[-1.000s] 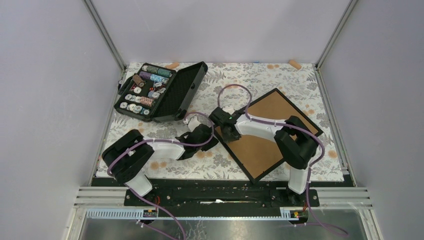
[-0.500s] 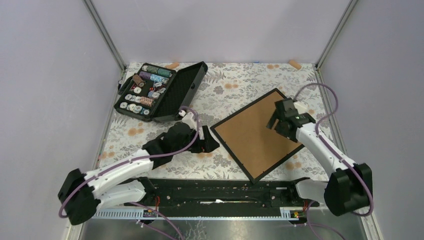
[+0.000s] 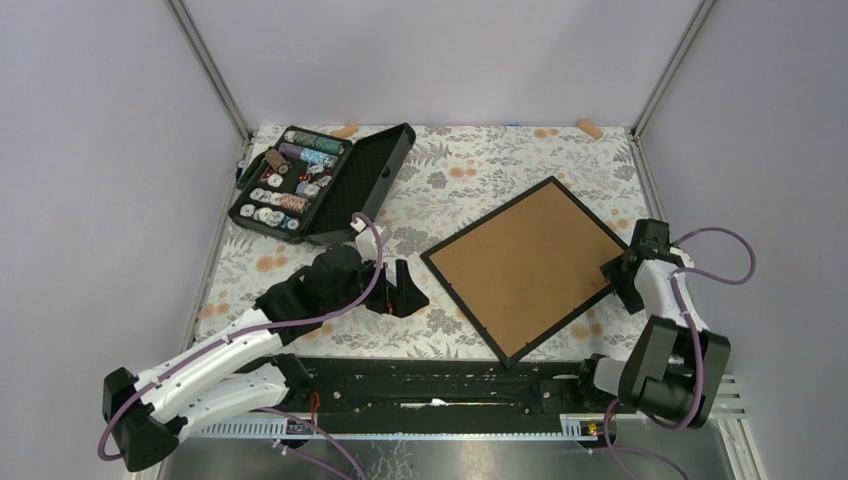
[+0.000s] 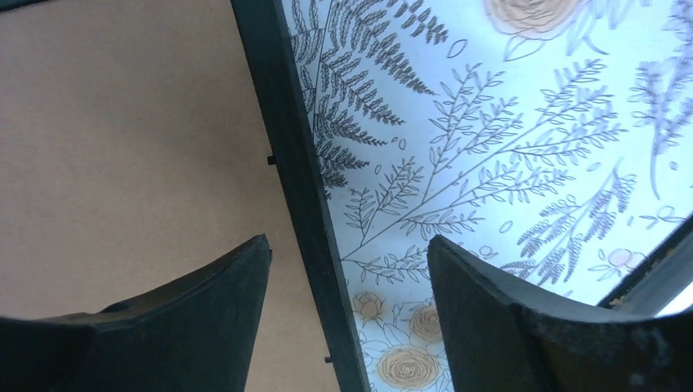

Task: Put the photo into the frame

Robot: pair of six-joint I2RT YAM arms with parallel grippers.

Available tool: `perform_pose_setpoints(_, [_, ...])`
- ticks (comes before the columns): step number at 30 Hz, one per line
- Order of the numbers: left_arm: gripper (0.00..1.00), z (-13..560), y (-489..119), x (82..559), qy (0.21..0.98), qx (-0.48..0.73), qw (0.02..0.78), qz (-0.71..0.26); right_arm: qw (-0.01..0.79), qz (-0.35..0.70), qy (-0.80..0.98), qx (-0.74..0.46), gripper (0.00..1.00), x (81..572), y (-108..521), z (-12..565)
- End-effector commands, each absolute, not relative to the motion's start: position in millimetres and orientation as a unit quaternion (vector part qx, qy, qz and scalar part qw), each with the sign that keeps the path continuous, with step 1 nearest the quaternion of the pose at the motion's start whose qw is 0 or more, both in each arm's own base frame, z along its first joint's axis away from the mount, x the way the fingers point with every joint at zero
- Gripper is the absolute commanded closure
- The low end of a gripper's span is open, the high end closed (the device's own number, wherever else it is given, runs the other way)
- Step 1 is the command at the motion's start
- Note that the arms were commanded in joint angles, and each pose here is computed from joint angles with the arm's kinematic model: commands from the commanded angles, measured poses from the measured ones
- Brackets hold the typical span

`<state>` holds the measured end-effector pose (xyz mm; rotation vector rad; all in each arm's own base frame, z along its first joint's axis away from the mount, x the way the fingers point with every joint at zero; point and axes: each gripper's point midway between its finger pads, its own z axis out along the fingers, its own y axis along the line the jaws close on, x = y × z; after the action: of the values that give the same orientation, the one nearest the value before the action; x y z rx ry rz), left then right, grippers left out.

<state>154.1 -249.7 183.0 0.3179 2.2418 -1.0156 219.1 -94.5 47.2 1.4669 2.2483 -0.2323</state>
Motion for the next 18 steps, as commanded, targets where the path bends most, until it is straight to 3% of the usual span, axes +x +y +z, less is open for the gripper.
perform_pose_setpoints(1, [0.07,199.5,-258.4,154.2,0.841,0.16,0.33,-0.398,0.21,-0.046,0.83,0.514,0.26,236.0,-88.2,30.6])
perform_pose_setpoints(7, [0.03,190.3,-274.0,164.3,0.853,0.193,0.306,-0.378,0.208,0.022,0.87,0.447,0.3,273.2,-74.9,17.4])
perform_pose_setpoints(11, [0.01,187.9,-288.5,183.9,0.864,0.194,0.299,-0.355,0.191,0.015,0.892,0.409,0.54,292.1,-83.6,8.1])
perform_pose_setpoints(13, [0.01,186.6,-299.0,196.7,0.87,0.196,0.296,-0.342,0.191,0.022,0.904,0.383,0.59,305.4,-86.0,8.0])
perform_pose_setpoints(15, [0.01,184.0,-309.2,214.6,0.879,0.198,0.297,-0.317,0.195,0.021,0.912,0.36,0.58,320.1,-91.8,9.6])
perform_pose_setpoints(18, [0.01,173.4,-320.0,253.2,0.896,0.201,0.309,-0.249,0.198,0.009,0.918,0.343,0.39,335.2,-101.9,13.1])
